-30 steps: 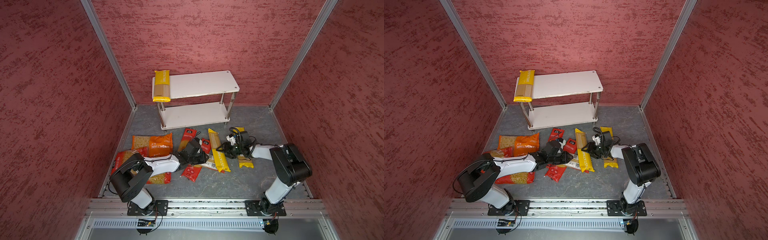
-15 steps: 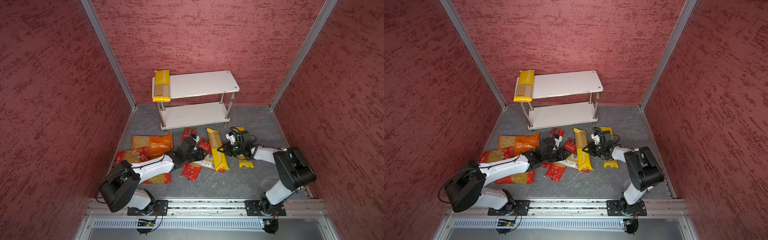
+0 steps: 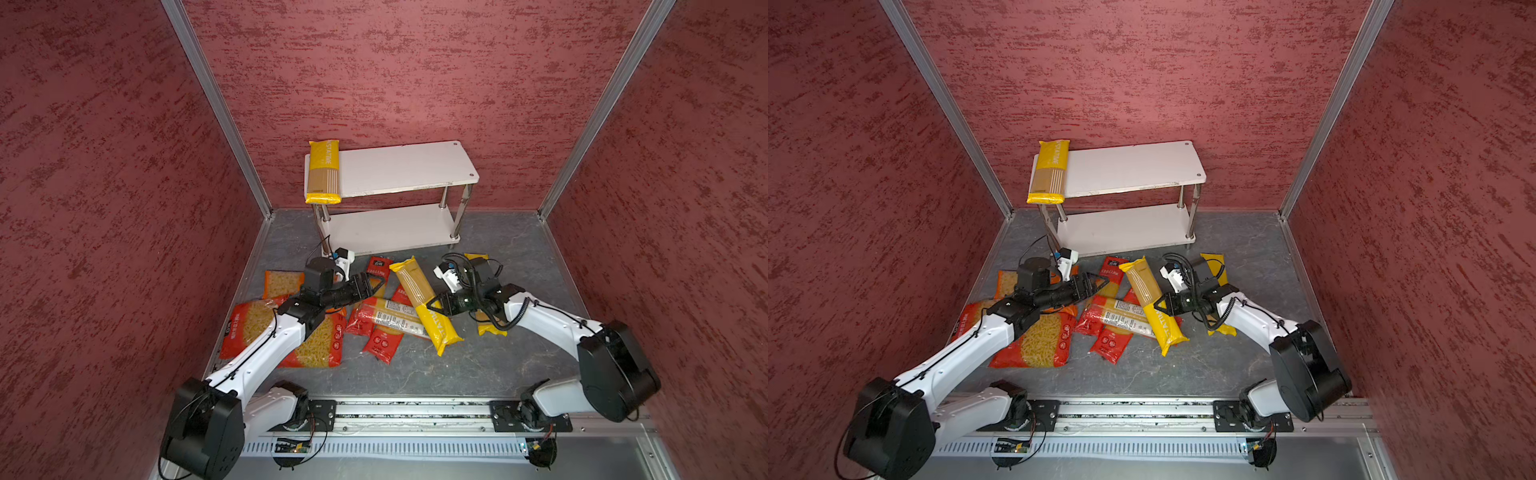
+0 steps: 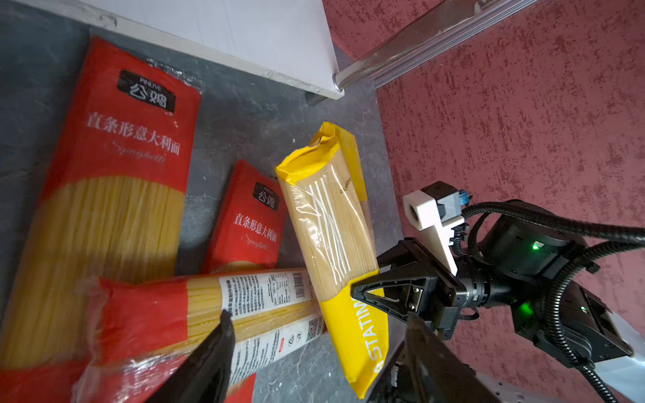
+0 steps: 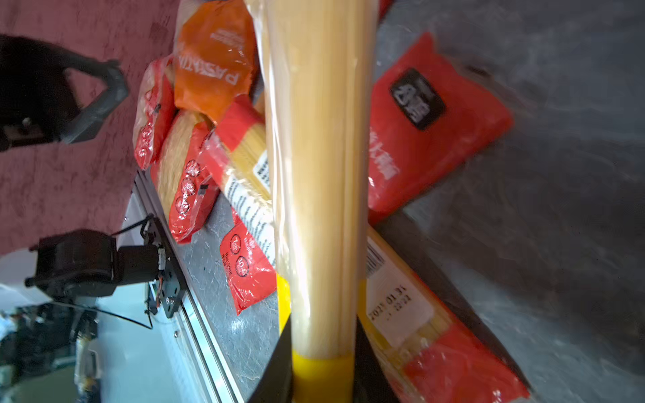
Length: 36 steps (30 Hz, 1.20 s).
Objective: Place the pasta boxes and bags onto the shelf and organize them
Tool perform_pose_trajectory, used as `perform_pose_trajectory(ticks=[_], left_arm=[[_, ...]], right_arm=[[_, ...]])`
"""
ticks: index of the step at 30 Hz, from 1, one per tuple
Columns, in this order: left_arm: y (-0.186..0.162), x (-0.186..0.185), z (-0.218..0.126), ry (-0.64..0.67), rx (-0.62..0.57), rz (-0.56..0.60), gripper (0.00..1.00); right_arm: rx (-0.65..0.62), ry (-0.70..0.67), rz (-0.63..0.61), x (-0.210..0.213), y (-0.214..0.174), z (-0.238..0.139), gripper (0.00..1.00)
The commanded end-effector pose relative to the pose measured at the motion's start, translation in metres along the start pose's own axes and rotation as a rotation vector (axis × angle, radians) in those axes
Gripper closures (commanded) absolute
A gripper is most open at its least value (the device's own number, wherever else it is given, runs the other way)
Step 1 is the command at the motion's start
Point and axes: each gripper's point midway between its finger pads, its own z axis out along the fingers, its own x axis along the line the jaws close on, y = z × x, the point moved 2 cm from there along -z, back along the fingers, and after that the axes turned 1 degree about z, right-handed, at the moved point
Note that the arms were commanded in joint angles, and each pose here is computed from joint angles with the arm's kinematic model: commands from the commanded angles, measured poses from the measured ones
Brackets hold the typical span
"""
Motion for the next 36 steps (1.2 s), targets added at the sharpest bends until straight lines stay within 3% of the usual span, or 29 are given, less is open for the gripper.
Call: perform_pose_trajectory(ticks=[1,8,21,29,32,36], left_arm=[[-0.007,-0.020,-0.005,-0.126,0.101,0.048,0.08],[0.000,-0.022,-0.014,-0.191,0.127,0.022,0.11],[-0.013,-0.028,-0.019,-0.268,0.246,0.051,0.43],[-0.014,-0.034,-0.008,-0.256,0.289,0.080,0.43],[-0.016,-0.033,-0.005,-0.250,0.309,0.082,0.52],[-0.016,-0.030,-0.003,-0.234,0.305,0.075,0.72]], right_arm=[[-0.101,0.072,-0.302,0.050,0.032,-0.020,1.00],[-0.031,0.118,-0.460,0.084,0.020,-0.017,1.00],[-0.014,0.244,-0.541,0.111,0.010,-0.018,1.00],[0.034,0.268,-0.560,0.116,0.004,-0.013,1.00],[0.031,0.260,-0.568,0.116,0.006,-0.012,1.00],[0.021,0.249,-0.571,0.115,0.007,-0.011,1.00]])
